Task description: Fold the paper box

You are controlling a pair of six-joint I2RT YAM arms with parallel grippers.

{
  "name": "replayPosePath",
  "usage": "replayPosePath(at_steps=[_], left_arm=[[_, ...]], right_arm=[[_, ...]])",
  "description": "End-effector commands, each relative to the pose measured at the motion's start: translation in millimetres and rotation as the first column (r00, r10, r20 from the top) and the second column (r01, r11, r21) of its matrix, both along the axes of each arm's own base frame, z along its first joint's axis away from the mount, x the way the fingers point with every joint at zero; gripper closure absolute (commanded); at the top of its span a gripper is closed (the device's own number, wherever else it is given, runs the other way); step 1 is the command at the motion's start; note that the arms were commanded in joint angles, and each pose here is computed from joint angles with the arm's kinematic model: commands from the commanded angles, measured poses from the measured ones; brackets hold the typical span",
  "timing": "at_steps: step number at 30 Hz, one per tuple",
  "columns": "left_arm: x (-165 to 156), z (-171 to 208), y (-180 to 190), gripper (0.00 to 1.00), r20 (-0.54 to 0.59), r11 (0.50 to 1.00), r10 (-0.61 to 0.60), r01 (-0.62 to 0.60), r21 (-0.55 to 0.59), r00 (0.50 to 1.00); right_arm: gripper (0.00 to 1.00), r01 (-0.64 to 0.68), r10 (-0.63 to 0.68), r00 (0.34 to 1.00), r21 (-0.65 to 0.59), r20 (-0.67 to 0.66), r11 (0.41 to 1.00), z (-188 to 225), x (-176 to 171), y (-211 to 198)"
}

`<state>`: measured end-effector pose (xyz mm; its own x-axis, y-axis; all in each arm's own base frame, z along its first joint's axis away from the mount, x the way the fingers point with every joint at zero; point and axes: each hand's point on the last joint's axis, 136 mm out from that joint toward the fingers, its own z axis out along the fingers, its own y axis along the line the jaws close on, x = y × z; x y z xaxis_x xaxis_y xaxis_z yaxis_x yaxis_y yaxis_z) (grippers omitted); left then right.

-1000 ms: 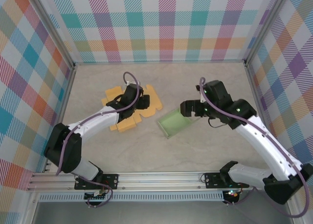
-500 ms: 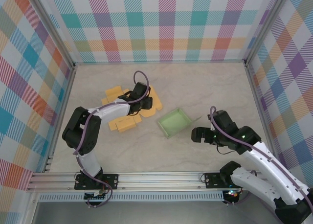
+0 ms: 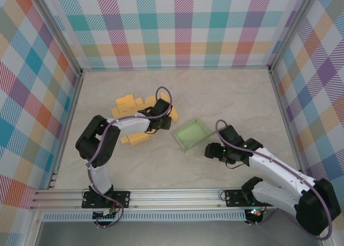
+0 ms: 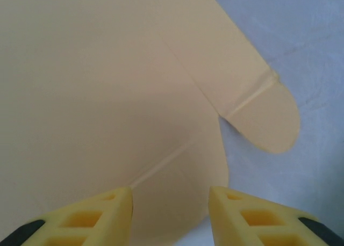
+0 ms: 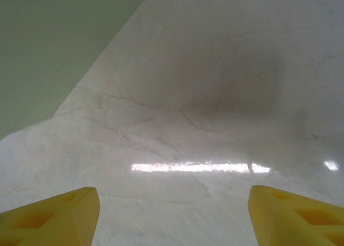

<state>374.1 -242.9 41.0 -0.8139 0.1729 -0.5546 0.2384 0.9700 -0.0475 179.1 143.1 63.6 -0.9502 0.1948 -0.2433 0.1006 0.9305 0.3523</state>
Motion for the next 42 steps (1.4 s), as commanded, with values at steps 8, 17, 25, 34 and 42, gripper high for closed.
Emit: replayPosePath(at_steps=[8,17,25,34,42], left_arm=[[-43,-27,-31,0.59,-0.088,0.997,-0.072,0.069,-0.039,0.993],[-74,-14,-70,0.58,-0.065,0.987,-0.121,0.113,-0.112,0.991],[-69,2,-57,0.56,0.034,0.999,-0.046,0.047,-0.024,0.998],[-37,-2,7,0.56,0.090,0.992,0.092,-0.099,0.076,0.992],[1,-4,53,0.56,0.111,0.980,0.151,-0.164,0.116,0.982]], right_arm=[[0.31,0.050,-0.054,0.991,0.038,0.122,0.998,9,62,9],[0.31,0.073,-0.081,0.990,0.074,0.118,0.995,9,114,-6],[0.31,0.074,-0.084,0.988,0.074,0.133,0.995,20,149,-17],[0.24,0.101,-0.091,0.981,-0.049,0.173,0.994,50,147,-50],[0.14,0.092,-0.081,0.973,-0.044,0.216,0.995,87,119,-56]])
